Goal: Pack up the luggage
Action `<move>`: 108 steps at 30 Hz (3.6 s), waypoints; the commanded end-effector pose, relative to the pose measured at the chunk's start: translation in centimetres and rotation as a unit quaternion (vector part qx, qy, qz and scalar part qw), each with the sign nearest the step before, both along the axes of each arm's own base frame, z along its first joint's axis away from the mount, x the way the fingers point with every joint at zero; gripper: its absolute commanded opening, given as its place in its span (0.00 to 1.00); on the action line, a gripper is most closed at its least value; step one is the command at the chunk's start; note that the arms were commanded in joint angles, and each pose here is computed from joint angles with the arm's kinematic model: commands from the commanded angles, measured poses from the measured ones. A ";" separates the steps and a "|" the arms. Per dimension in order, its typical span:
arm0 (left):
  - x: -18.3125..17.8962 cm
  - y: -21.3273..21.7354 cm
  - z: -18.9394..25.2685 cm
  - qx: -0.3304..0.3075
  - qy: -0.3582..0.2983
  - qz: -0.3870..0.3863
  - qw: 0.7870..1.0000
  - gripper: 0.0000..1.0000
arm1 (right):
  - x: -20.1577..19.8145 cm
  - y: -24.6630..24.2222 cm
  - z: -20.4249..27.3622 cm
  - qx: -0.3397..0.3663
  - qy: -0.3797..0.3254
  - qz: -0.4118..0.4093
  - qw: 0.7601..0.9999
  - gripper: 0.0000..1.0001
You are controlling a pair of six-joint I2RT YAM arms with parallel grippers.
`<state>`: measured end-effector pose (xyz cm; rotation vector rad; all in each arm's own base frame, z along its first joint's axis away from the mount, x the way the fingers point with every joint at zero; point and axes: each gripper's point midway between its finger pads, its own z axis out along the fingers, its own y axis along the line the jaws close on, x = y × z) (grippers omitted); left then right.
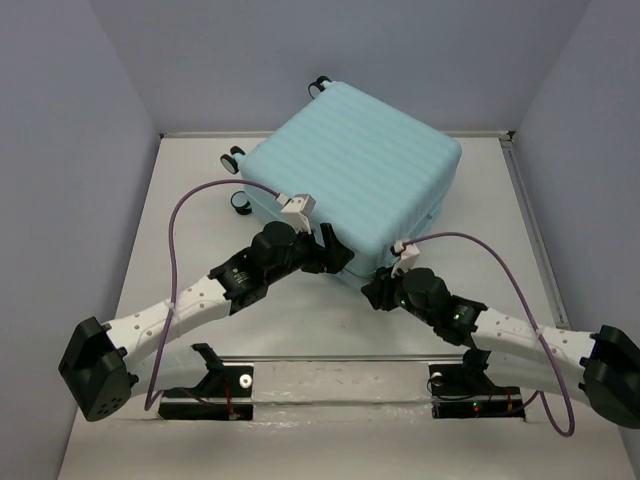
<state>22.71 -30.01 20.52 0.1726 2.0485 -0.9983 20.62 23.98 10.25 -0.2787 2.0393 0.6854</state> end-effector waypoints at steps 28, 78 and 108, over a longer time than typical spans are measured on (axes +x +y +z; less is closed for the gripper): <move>1.0 -3.0 5.3 -0.047 -0.040 -0.030 0.998 0.80 | -2.5 1.8 3.6 0.025 -0.034 -0.018 0.999 0.11; 0.8 -2.4 4.1 -0.033 -0.030 -0.022 0.999 0.79 | 2.5 -3.7 3.2 -0.120 -0.085 -0.221 0.964 0.07; 4.3 -7.8 9.6 -0.066 -0.052 -0.047 0.995 0.78 | -7.8 12.1 13.4 0.272 -0.153 0.084 0.946 0.07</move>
